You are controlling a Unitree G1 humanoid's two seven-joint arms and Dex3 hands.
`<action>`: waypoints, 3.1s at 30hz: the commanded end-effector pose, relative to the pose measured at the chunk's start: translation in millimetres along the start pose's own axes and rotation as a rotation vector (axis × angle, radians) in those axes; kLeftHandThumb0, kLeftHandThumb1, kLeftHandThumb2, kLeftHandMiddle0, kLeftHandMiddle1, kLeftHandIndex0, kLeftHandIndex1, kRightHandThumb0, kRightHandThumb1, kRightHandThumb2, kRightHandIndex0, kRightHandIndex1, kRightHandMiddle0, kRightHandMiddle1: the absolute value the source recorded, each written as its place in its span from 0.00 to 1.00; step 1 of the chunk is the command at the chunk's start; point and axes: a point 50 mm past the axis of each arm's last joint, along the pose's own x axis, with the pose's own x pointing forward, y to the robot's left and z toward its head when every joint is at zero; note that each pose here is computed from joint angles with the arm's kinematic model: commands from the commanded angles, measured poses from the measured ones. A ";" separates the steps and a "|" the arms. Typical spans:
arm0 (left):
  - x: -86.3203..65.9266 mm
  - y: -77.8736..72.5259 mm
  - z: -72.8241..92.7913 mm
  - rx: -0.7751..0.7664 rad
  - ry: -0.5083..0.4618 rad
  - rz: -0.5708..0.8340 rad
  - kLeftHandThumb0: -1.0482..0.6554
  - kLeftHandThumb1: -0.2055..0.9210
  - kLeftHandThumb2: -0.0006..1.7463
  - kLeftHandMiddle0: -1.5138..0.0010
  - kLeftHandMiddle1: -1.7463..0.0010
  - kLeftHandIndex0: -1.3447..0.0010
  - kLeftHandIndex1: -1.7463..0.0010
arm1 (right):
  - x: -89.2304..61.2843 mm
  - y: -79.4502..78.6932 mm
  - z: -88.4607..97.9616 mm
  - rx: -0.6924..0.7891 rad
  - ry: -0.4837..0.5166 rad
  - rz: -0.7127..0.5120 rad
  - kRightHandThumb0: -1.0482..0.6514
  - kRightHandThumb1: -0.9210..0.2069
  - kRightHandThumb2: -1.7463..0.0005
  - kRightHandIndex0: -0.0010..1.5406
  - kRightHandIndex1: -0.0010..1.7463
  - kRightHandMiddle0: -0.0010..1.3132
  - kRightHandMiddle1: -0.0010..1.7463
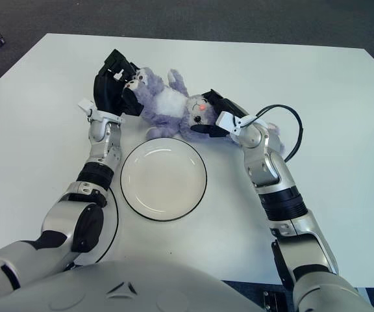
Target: Put the doll into the plate.
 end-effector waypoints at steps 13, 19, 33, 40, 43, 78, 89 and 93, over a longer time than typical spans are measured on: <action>-2.1 -3.0 -0.4 -0.128 0.056 -0.008 0.62 0.16 0.96 0.42 0.04 0.52 0.00 | 15.1 15.9 -34.0 -0.084 0.026 -0.043 0.06 0.00 0.72 0.02 0.26 0.00 0.53; -3.6 -4.5 4.1 -0.149 0.048 -0.005 0.62 0.16 0.97 0.42 0.04 0.51 0.00 | 19.2 18.5 -43.2 -0.115 0.061 -0.065 0.08 0.00 0.71 0.01 0.26 0.00 0.59; -8.2 -9.1 14.2 -0.185 0.008 -0.001 0.62 0.14 0.98 0.43 0.04 0.48 0.00 | 27.1 24.2 -74.3 -0.181 0.209 -0.122 0.13 0.02 0.75 0.02 0.30 0.07 0.74; -9.9 -11.0 17.0 -0.199 0.000 0.003 0.62 0.11 1.00 0.43 0.00 0.45 0.02 | 28.9 27.9 -84.7 -0.189 0.260 -0.183 0.24 0.23 0.57 0.00 0.74 0.25 0.91; -10.3 -11.5 18.0 -0.198 -0.002 0.007 0.62 0.12 1.00 0.44 0.00 0.46 0.01 | 29.1 28.8 -86.7 -0.185 0.274 -0.208 0.32 0.38 0.42 0.00 0.90 0.36 0.95; -7.1 -12.0 22.6 -0.237 -0.012 -0.009 0.62 0.13 0.98 0.40 0.05 0.50 0.00 | 26.7 29.4 -92.0 -0.030 0.328 -0.303 0.62 0.80 0.09 0.58 0.88 0.47 1.00; 2.2 4.0 24.8 -0.357 -0.023 -0.017 0.61 0.11 0.99 0.39 0.00 0.46 0.07 | 27.7 23.5 -93.4 0.087 0.385 -0.231 0.62 0.81 0.07 0.57 0.92 0.48 1.00; 7.6 16.3 26.8 -0.403 -0.032 0.011 0.61 0.13 0.96 0.41 0.00 0.45 0.10 | 28.1 18.6 -92.8 0.114 0.398 -0.205 0.62 0.81 0.06 0.56 0.94 0.48 1.00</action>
